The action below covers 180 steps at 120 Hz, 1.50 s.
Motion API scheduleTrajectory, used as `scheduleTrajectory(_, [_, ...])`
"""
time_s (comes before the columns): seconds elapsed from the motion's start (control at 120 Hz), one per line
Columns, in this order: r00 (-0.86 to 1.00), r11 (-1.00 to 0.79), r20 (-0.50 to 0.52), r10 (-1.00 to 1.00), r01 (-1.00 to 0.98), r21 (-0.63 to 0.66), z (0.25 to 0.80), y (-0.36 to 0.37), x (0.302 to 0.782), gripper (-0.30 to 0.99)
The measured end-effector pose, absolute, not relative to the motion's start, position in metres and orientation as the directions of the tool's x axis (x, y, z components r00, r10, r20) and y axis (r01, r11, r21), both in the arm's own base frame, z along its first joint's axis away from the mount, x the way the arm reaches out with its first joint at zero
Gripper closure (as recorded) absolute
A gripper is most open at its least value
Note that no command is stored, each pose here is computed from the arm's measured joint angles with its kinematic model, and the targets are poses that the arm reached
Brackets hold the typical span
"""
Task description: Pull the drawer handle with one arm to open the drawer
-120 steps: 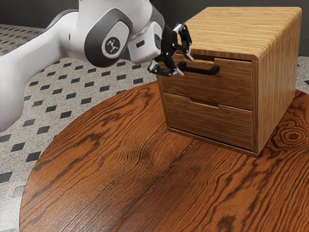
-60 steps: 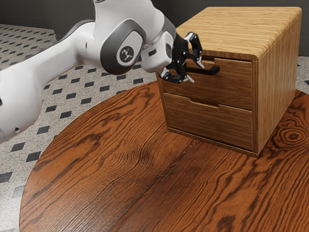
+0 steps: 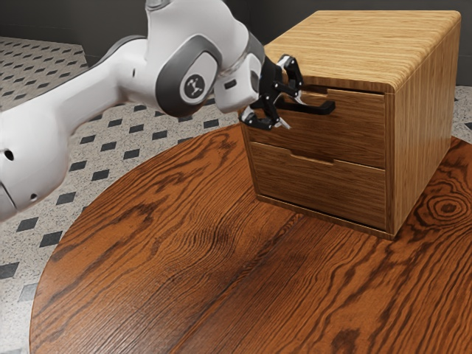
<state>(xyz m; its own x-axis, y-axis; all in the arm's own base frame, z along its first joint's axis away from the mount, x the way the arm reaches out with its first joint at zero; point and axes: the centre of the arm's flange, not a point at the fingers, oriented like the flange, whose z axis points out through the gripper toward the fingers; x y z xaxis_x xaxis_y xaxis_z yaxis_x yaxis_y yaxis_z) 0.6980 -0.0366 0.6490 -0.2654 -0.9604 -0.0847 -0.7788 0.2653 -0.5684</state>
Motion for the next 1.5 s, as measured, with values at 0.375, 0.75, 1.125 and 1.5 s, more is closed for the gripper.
scheduleTrajectory(0.375, [-0.267,0.268,-0.085,-0.960,-0.782,-0.563,0.644,-0.036,0.701,0.42])
scheduleTrajectory(0.75, [-0.269,0.270,-0.087,-0.959,-0.779,-0.566,0.646,-0.036,0.701,0.50])
scheduleTrajectory(1.125, [-0.270,0.275,-0.094,-0.958,-0.783,-0.558,0.645,-0.037,0.695,0.55])
scheduleTrajectory(1.5, [-0.267,0.283,-0.110,-0.957,-0.793,-0.539,0.644,-0.039,0.685,0.59])
